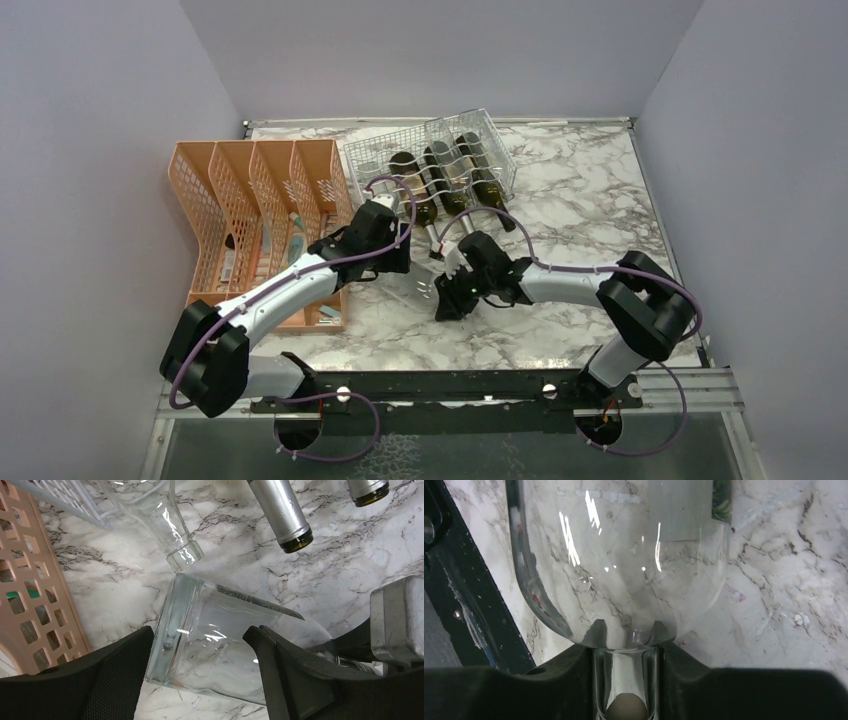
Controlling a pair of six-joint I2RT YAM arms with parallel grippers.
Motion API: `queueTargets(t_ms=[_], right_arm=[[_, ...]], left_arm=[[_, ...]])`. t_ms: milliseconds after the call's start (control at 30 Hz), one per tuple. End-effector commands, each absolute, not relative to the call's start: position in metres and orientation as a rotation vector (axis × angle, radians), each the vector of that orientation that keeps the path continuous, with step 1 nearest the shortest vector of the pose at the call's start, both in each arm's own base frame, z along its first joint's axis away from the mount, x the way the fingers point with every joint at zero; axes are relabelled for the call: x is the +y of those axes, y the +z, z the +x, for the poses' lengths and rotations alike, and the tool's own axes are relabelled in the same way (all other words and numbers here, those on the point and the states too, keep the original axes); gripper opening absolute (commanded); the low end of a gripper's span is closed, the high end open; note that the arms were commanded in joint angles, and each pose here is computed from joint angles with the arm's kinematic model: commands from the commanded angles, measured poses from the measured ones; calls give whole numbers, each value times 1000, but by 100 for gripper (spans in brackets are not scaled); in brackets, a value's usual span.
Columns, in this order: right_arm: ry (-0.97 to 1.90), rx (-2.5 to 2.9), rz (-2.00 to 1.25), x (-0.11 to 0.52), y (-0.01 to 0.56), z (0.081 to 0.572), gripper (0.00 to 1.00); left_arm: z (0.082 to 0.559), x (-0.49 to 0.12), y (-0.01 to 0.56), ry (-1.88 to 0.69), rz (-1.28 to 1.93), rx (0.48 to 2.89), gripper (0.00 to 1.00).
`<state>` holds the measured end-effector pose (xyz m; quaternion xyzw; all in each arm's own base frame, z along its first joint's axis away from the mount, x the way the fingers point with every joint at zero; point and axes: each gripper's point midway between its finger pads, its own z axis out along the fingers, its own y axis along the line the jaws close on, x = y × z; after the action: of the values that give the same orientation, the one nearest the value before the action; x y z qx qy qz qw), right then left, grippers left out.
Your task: Put the wine bottle on the wine rack
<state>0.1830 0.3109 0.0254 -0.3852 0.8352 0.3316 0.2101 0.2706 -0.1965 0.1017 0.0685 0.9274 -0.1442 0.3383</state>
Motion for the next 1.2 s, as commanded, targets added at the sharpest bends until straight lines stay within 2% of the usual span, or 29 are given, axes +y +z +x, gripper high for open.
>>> queueTargets(t_ms=[0,67,133,733,1000,1167], right_arm=[[878,2292,-1078,315,17,190,23],[865,2291,-1074,313,18,190,6],[859,2275,-1068,313,25,191,1],[1022,1936,-1023,312,180,175,1],[928,1820,-641,307,263,221,1],[829,1827,-389,306,294,264,1]], left_arm=[[267,-195,99,-385,167,2430,78],[269,-194,105,-385,159,2412,78],[271,-194,113,-388,151,2388,78],[287,-151,258,-331,-36,1968,87],[274,-124,319,-314,-69,1798,89],[264,-110,339,-306,-77,1730,89]])
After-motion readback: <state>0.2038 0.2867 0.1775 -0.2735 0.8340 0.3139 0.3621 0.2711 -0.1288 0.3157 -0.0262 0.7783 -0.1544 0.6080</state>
